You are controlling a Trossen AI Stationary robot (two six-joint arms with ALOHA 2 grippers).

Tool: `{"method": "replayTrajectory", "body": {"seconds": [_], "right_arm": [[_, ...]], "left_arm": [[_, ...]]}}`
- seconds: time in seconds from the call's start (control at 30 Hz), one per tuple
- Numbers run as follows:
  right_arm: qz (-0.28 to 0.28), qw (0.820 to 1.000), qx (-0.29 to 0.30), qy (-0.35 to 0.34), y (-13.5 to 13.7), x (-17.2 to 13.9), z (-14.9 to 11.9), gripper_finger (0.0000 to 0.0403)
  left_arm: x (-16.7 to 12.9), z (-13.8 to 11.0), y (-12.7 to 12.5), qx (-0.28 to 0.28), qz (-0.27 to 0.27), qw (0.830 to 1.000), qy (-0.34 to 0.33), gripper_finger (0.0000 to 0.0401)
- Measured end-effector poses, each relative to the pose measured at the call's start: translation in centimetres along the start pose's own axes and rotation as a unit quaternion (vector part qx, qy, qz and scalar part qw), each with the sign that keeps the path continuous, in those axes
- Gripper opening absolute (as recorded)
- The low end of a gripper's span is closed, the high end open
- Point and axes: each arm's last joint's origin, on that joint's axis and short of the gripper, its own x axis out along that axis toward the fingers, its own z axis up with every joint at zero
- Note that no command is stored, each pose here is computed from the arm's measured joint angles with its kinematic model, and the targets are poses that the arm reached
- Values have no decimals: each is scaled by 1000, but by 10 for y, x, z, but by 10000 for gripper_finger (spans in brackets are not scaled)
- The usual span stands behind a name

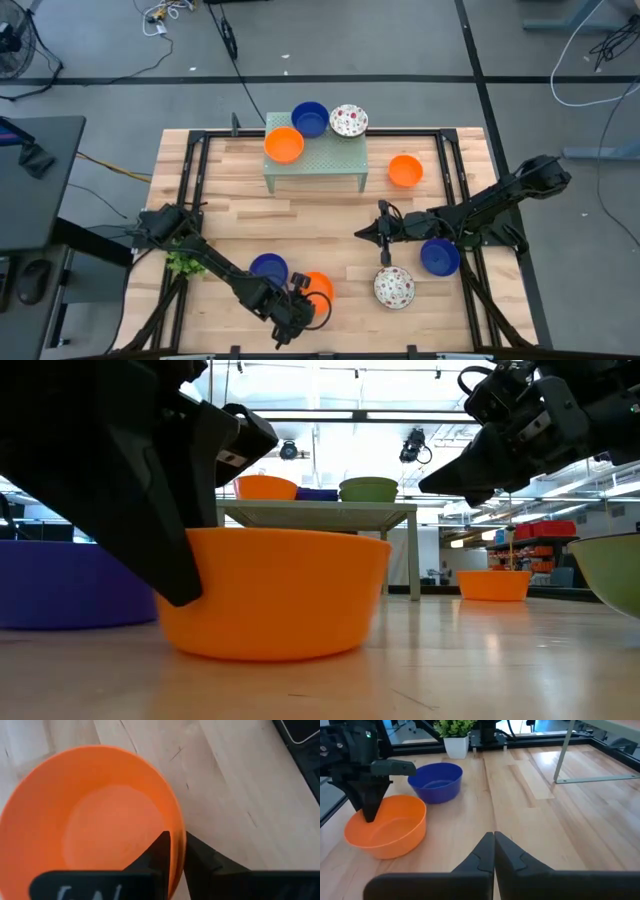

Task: Pick & Place Mini bowls
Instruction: Stack the orange bowl on the orange bowl on the shelf

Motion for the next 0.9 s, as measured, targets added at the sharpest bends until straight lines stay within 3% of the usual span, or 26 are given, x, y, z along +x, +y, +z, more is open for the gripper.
{"method": "replayTrajectory", "body": {"seconds": [0.63, 0.73, 0.9], "right_arm": [[-2, 1000, -14, 8, 0, 0, -2, 7], [-2, 1000, -14, 8, 0, 0, -2, 7], [-2, 1000, -14, 8, 0, 0, -2, 7]], "left_arm": [[-9, 5, 5, 2, 4, 1000, -11, 90], [-9, 5, 7, 0, 4, 1000, -10, 75], [-9, 5, 7, 9, -5, 1000, -6, 18]]}}
